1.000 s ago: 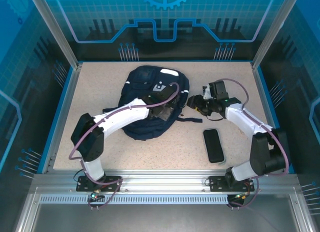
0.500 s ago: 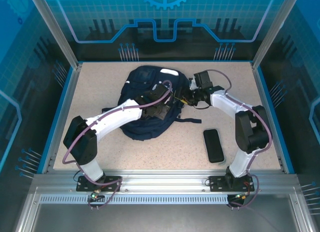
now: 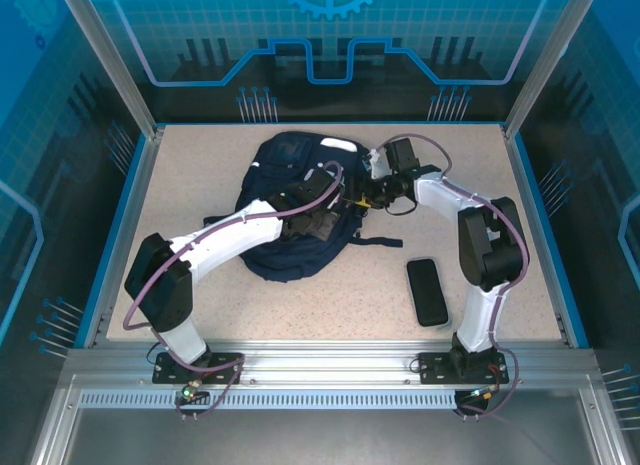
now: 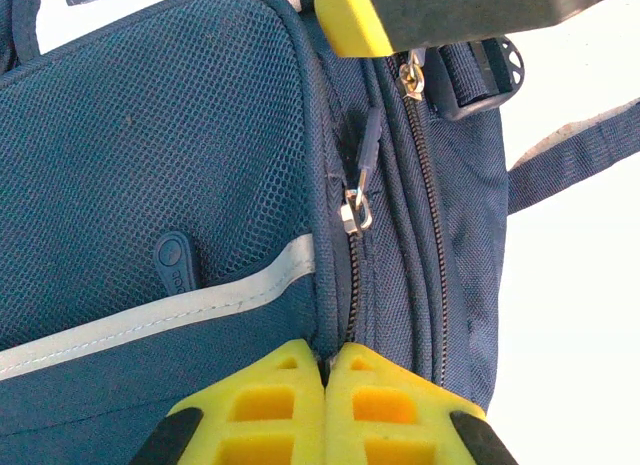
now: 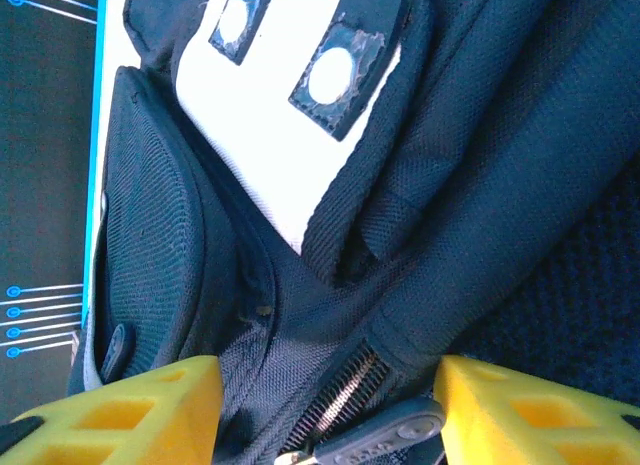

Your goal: Pack books, pencil case, and school supplies into a backpack

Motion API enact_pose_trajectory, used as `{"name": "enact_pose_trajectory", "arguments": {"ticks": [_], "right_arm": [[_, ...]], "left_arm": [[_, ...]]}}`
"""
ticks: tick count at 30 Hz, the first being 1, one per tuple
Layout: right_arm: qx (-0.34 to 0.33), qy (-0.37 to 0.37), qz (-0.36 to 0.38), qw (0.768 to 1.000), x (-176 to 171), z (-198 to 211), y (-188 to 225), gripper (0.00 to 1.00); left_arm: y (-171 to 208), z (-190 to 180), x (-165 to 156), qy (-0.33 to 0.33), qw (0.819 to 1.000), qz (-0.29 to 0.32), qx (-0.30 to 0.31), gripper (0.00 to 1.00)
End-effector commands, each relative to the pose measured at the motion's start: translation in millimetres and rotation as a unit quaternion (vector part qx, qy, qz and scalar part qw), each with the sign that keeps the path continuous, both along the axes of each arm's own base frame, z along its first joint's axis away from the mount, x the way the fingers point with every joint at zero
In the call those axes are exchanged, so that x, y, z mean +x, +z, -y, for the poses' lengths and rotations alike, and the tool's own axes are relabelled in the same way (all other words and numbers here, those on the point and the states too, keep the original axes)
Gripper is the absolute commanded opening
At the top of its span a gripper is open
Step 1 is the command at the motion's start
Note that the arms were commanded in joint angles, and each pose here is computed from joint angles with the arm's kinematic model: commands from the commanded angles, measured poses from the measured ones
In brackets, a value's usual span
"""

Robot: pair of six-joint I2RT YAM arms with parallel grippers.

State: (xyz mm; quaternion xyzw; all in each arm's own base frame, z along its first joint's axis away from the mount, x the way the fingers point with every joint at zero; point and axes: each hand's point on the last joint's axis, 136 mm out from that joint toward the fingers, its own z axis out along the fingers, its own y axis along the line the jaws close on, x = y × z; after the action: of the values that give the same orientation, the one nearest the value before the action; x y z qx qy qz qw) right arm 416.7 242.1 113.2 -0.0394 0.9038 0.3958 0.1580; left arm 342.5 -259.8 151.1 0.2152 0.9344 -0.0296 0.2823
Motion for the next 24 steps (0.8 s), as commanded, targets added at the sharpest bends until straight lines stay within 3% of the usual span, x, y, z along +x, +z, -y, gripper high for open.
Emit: {"name": "enact_pose_trajectory", "arguments": {"ticks": [1,12,16,24], "right_arm": [[0.021,0.044,0.015,0.999,-21.3,-1.5,16.0,0.56],[0.032,0.060,0.034,0.997,-38.7,0.6,14.8,0.38],[0.027,0.063,0.034,0.997,-37.2,-0.5,11.4,0.36],[0.014,0.067,0.032,0.997,-37.3,-0.3,5.9,0.15]], "left_arm": [[21.0,-1.6,6.7,0.017,0.999,0.028,-0.030,0.00],[19.6,0.3,7.3,0.017,0.999,0.025,-0.034,0.00],[19.6,0.3,6.7,0.015,0.999,0.024,-0.033,0.00],[18.3,1.3,6.6,0.014,0.999,0.022,-0.035,0.00]]}}
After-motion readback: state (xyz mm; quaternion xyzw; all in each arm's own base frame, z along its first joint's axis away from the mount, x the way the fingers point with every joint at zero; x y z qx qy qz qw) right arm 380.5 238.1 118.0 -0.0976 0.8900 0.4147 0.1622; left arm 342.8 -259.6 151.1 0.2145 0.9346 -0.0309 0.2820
